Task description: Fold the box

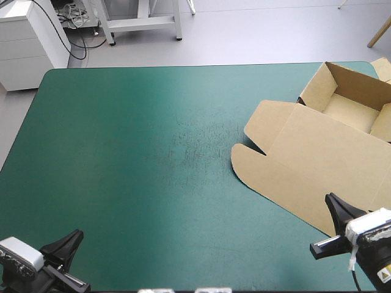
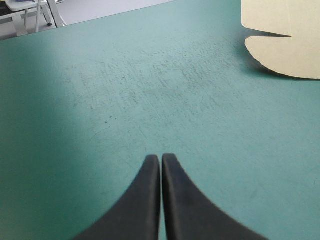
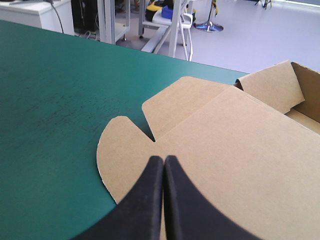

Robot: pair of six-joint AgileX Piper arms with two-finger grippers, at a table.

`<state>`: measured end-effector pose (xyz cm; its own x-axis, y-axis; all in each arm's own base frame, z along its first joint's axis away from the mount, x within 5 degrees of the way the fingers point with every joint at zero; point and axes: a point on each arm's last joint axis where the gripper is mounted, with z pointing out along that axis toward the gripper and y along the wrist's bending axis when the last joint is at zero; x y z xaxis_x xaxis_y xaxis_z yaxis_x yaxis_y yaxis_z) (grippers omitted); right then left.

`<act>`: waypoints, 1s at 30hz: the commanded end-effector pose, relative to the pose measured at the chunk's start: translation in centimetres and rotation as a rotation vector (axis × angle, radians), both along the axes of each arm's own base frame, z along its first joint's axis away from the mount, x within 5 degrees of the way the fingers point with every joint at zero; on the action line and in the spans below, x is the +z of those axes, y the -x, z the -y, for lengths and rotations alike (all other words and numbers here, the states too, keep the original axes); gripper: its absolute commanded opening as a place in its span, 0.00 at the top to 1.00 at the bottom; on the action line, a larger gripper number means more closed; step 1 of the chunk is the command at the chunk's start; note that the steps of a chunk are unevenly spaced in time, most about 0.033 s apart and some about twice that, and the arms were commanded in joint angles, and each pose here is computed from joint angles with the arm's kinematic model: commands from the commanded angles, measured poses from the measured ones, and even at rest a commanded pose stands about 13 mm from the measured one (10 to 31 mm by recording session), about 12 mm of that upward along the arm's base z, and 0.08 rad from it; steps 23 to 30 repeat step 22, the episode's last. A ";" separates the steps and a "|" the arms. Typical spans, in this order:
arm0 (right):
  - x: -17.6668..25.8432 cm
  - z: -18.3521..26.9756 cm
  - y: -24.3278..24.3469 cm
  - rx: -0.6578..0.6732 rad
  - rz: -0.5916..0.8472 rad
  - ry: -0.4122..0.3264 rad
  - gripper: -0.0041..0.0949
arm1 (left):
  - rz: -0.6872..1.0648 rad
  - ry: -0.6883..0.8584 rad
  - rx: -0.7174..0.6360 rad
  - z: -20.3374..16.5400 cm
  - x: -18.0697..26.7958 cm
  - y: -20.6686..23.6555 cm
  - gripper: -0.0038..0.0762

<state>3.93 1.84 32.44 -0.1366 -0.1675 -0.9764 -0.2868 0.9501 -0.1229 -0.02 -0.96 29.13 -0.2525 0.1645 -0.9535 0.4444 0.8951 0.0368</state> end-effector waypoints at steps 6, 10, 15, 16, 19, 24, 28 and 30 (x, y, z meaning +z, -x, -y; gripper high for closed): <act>-2.5 0.4 1.9 -0.032 0.138 -0.116 0.98 | 0.135 0.074 0.013 0.0 0.4 -0.2 0.96; -2.6 0.9 2.7 -0.068 0.198 -0.120 0.98 | 0.135 0.086 0.019 0.0 0.4 -0.3 0.96; -3.1 1.4 2.4 -0.133 0.139 -0.157 0.98 | 0.127 0.099 0.024 0.0 0.4 -0.3 0.96; -3.1 1.5 2.5 -0.146 0.139 -0.167 0.98 | 0.127 0.099 0.024 0.0 0.4 -0.3 0.96; -3.1 1.7 2.4 -0.168 0.137 -0.185 0.98 | 0.125 0.102 0.022 0.0 0.4 -0.3 0.96; -3.0 1.7 2.4 -0.168 0.138 -0.189 0.98 | 0.125 0.102 0.022 0.0 0.4 -0.3 0.96; -3.0 1.7 2.4 -0.168 0.138 -0.189 0.98 | 0.125 0.102 0.022 0.0 0.4 -0.3 0.96; -3.0 1.7 2.4 -0.168 0.138 -0.189 0.98 | 0.125 0.102 0.022 0.0 0.4 -0.3 0.96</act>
